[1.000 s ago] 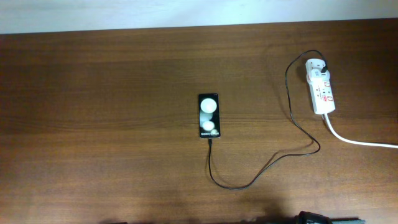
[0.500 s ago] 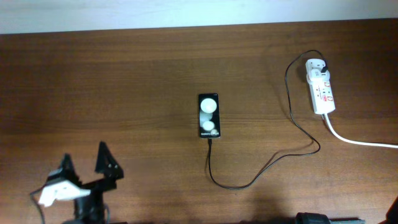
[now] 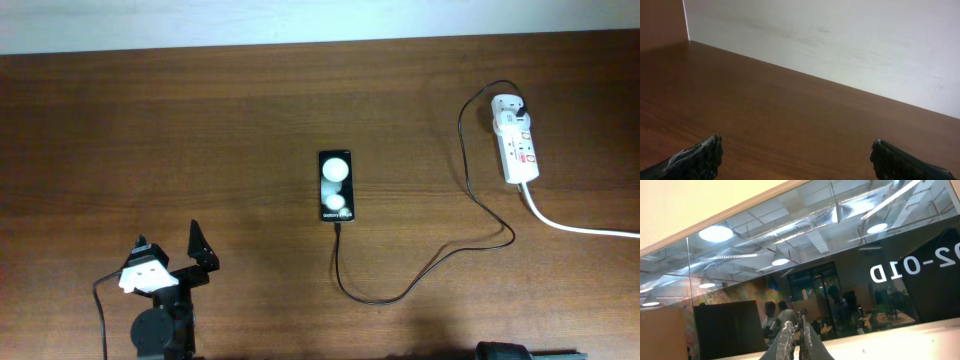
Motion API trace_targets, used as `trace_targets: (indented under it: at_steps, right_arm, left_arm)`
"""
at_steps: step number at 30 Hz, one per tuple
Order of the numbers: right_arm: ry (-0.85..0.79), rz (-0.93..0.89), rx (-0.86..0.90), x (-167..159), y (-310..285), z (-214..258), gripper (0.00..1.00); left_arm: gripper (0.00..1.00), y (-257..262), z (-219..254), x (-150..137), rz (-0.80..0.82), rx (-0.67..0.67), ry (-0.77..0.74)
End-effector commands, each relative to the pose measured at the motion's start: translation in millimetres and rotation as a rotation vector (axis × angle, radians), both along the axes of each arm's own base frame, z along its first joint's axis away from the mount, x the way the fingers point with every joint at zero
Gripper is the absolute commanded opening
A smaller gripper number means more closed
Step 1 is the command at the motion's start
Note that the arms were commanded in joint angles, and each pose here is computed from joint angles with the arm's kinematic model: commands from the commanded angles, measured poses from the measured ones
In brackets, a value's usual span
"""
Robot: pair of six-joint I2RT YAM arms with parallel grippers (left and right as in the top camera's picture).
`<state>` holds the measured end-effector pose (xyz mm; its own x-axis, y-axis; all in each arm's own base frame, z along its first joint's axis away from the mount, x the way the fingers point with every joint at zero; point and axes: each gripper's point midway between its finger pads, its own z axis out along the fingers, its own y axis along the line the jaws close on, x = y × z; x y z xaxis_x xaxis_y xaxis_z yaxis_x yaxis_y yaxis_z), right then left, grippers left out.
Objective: Plug charger to phone and switch on socket
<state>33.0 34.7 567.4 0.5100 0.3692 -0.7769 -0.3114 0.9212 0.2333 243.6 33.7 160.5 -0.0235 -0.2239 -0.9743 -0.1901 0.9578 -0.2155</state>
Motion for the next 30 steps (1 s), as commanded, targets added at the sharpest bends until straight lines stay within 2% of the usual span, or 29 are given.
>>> trace_targets:
  at_steps: [1,9,12,16,19,23,30]
  right_arm:
    - [-0.006,0.002,-0.007,-1.9,0.6,-1.5,0.09]
    - [-0.083,-0.001,-0.014,-28.2,3.2,-9.4,0.09]
    - [-0.141,-0.048,0.02,-52.0,-4.5,-10.7,0.1]
    - [-0.148,-0.028,0.022,-62.4,-6.5,-16.4,0.11]
    - [-0.187,0.008,0.039,-84.4,-11.4,-22.0,0.11]
    - [-0.199,-0.016,0.049,-87.5,-19.4,-20.0,0.16]
    - [-0.209,-0.027,0.063,-89.1,-23.1,-18.2,0.18]
  left_arm:
    - [0.99,-0.4,-2.1,0.1,-0.006,0.015,0.009]
    - [0.99,-0.1,-0.5,-0.3,-0.004,0.015,0.002]
    - [0.99,-0.2,-0.6,-0.3,-0.005,0.015,0.002]
    - [0.99,-0.2,-0.6,-0.3,-0.005,0.015,0.002]
    - [0.99,-0.2,-0.6,-0.3,-0.005,0.015,0.002]
    - [0.99,-0.2,-0.5,-0.3,-0.005,0.015,0.002]
    - [0.99,-0.2,-0.8,-0.2,-0.005,0.015,0.003]
